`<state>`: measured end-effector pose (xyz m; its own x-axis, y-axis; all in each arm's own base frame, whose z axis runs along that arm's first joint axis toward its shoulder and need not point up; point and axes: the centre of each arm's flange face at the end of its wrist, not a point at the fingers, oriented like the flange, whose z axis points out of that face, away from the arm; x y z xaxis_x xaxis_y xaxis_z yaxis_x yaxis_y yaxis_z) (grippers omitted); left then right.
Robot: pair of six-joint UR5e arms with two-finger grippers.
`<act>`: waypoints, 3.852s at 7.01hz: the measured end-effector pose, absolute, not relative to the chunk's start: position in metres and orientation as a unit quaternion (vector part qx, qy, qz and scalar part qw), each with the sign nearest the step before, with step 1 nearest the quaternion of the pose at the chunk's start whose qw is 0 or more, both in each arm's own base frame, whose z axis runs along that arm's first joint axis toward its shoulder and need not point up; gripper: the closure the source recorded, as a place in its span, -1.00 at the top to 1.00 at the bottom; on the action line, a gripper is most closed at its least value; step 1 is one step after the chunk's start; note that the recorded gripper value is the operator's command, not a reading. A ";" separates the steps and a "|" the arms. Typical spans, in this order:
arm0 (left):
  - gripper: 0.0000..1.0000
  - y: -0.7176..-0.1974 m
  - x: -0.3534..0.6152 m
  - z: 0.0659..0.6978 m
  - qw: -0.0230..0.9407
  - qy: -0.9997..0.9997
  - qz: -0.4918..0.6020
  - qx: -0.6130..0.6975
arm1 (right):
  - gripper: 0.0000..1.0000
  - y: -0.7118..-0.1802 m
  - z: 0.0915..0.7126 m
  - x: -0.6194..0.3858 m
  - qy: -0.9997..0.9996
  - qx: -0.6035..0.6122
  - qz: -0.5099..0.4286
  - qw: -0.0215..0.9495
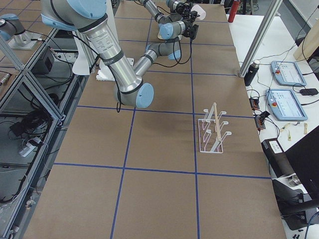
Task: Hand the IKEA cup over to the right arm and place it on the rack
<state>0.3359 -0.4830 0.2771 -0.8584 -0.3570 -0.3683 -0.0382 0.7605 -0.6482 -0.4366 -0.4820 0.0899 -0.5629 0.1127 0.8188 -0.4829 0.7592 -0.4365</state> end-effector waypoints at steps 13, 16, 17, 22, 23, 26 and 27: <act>-1.00 -0.449 0.400 0.237 0.216 0.908 -0.328 -0.146 | 0.95 -0.469 0.086 -0.449 -0.824 0.113 0.335 0.442; -0.62 -0.448 0.401 0.236 0.215 0.908 -0.327 -0.147 | -1.00 -0.469 0.087 -0.450 -0.824 0.112 0.336 0.443; 0.98 -0.448 0.401 0.237 0.216 0.908 -0.326 -0.147 | -1.00 -0.470 0.087 -0.451 -0.823 0.111 0.336 0.444; 1.00 -0.446 0.396 0.240 0.224 0.915 -0.314 -0.121 | -1.00 -0.482 0.089 -0.440 -0.820 0.123 0.341 0.443; 1.00 -0.448 0.393 0.241 0.226 0.916 -0.312 -0.112 | -1.00 -0.493 0.092 -0.428 -0.816 0.134 0.348 0.441; 1.00 -0.461 0.380 0.243 0.274 0.918 -0.284 -0.025 | -1.00 -0.538 0.110 -0.392 -0.757 0.207 0.370 0.497; 1.00 -0.480 0.360 0.246 0.311 0.911 -0.272 0.002 | -1.00 -0.547 0.126 -0.376 -0.717 0.239 0.374 0.537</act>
